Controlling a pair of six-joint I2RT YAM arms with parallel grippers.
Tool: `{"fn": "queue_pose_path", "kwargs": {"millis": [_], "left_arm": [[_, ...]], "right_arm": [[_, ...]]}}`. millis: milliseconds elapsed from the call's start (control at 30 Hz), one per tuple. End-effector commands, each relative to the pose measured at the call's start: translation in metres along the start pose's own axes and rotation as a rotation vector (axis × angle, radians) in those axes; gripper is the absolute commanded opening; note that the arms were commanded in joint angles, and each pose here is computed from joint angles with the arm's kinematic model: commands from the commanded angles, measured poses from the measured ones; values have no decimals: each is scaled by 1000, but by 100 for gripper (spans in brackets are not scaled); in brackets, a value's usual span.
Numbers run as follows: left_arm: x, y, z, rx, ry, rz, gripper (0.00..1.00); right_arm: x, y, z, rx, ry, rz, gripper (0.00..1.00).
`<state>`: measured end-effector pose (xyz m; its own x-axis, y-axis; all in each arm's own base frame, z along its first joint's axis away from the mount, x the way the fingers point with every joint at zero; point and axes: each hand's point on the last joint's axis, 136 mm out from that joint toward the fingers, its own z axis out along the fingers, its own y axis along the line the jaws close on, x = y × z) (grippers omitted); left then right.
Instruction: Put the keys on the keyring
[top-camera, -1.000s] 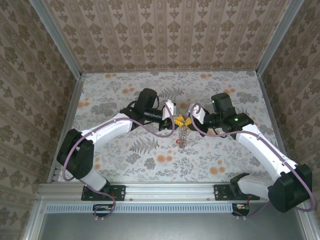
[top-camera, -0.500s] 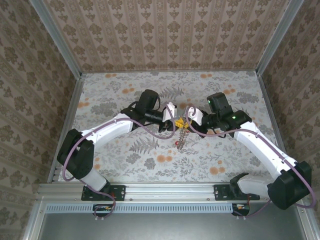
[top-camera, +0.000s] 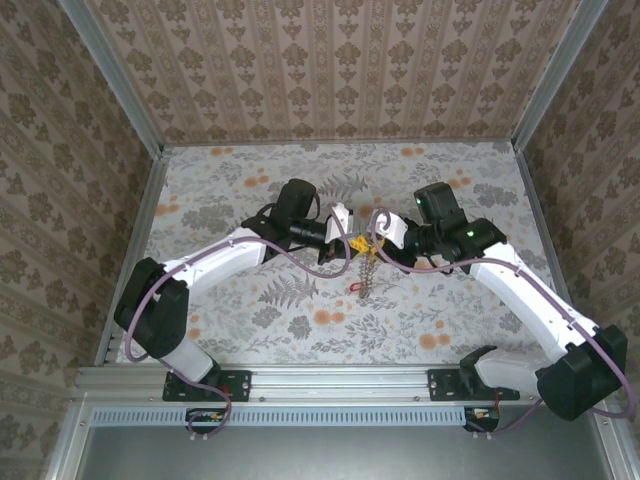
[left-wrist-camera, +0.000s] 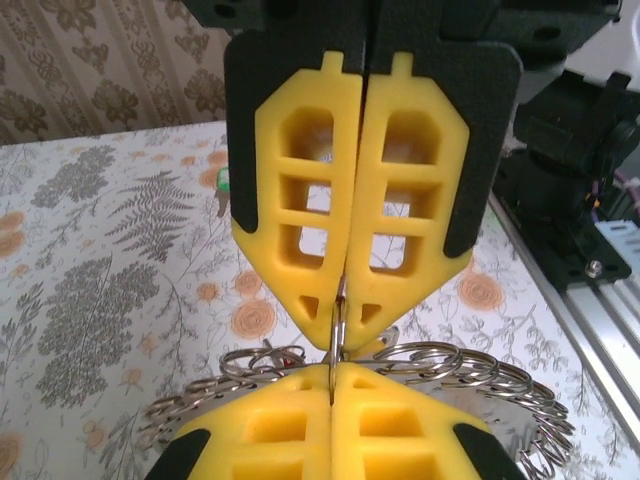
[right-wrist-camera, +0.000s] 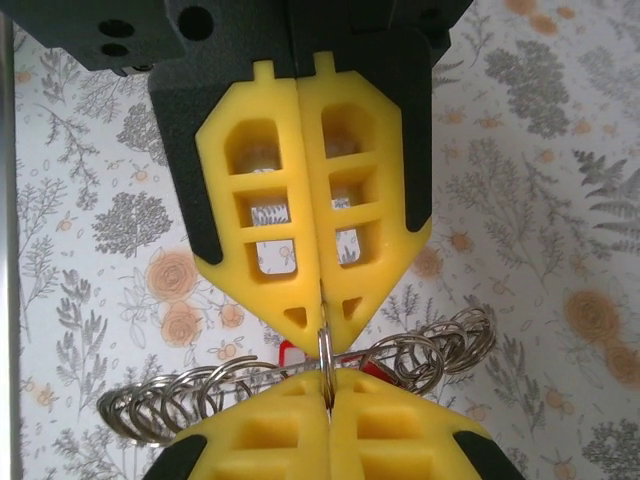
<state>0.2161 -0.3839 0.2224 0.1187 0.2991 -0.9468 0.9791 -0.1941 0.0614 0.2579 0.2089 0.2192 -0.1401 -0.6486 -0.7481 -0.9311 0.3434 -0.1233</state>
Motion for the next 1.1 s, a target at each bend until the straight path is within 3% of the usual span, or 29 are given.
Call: {"fn": "queue_pose_path", "kwargs": {"millis": [0, 533, 700, 800, 867, 1067], "left_arm": [[-19, 3, 1, 3, -100, 21, 0], [-29, 4, -2, 17, -220, 5, 0], [-34, 6, -4, 18, -259, -6, 0], [-26, 10, -3, -5, -220, -26, 0], [-19, 11, -2, -23, -165, -24, 11], [-9, 9, -1, -35, -35, 21, 19]], "right_arm": [[-28, 7, -8, -17, -167, -37, 9], [-26, -1, -15, -34, -308, 18, 13], [-26, -7, -15, -20, -312, 33, 2], [-25, -7, -17, -28, -278, 35, 0], [-23, -6, -17, -37, -245, 36, 0], [-16, -2, -14, -59, -137, 23, 0]]}}
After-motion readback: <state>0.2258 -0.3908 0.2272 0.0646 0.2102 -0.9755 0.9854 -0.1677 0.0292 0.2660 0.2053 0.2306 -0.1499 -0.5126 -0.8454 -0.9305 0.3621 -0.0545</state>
